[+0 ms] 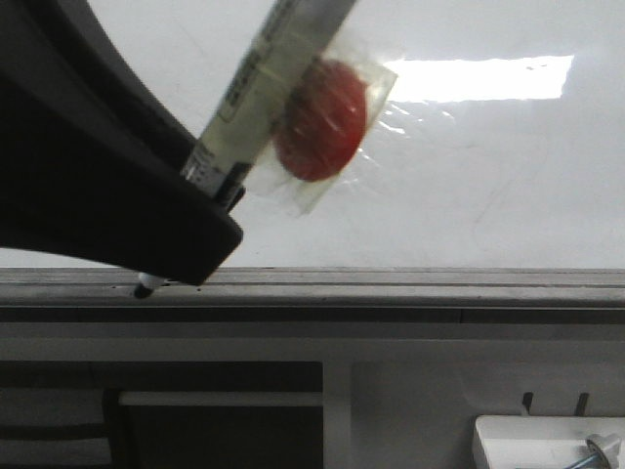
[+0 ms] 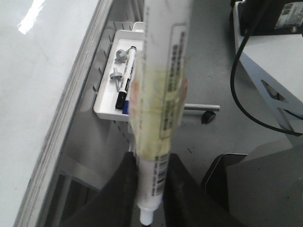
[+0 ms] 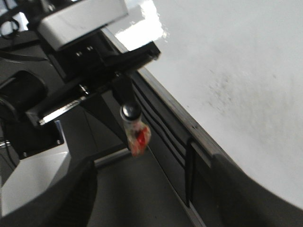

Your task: Write number 8 on whiteboard

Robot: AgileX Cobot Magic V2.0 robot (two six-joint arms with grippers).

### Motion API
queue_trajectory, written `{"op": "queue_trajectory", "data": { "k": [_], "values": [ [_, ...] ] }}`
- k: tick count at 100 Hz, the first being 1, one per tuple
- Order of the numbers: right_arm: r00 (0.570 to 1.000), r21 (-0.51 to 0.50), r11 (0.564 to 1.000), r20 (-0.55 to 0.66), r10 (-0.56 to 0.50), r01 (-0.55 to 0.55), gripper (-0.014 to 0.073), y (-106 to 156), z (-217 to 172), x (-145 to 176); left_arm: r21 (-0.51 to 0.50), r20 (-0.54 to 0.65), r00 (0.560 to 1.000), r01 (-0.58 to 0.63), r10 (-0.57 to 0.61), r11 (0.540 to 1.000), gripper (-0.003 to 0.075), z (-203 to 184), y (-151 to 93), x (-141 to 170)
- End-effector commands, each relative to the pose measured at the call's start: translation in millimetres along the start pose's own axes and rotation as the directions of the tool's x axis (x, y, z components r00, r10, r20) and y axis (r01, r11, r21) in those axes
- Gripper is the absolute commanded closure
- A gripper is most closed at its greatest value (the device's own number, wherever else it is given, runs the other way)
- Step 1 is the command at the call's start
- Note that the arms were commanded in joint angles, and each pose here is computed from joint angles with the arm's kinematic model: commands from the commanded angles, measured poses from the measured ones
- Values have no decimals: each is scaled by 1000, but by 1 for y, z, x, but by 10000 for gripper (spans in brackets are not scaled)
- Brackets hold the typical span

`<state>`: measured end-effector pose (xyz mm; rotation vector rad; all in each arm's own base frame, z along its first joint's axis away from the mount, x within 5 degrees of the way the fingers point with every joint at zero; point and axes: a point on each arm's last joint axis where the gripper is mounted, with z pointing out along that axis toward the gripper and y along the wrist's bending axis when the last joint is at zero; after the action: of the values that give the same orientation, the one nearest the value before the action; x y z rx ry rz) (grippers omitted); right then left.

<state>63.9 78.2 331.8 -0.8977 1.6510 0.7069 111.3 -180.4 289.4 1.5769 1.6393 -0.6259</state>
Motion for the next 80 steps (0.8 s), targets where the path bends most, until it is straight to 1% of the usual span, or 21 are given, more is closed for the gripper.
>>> {"op": "queue_trajectory", "data": {
  "k": [1,11,20,25,37,52,70,77,80],
  "values": [
    [996,-66,997,89,-24,30,144,-1,6,-17,-33,88,996,-27,30,999,741,-10,1,-17],
    [999,-139,990,42,-3,9,144,-2,19,-14,-30,95,995,-15,18,999,741,-10,1,-17],
    [999,-187,981,16,-39,41,144,-3,30,-14,-30,95,995,-15,18,999,741,-10,1,-17],
    [999,-189,981,12,-41,42,144,-5,37,-17,-30,95,995,-15,18,999,741,-10,1,-17],
    [999,-155,987,11,-35,36,144,-13,52,-27,-30,95,995,-15,18,999,741,-10,1,-17],
    [999,-218,975,-34,-43,35,144,-14,76,-31,-30,95,995,-15,18,999,741,-10,1,-17],
    [995,-244,970,-95,-30,6,144,-13,98,-22,-30,95,995,-15,18,999,741,-10,1,-17],
    [994,-241,971,-104,-29,3,166,-13,103,-21,-30,95,995,-15,18,999,741,-10,1,-17],
    [994,-236,972,-102,-30,5,201,-12,103,-21,-30,95,995,-15,18,999,741,-10,1,-17]
  ]
}}
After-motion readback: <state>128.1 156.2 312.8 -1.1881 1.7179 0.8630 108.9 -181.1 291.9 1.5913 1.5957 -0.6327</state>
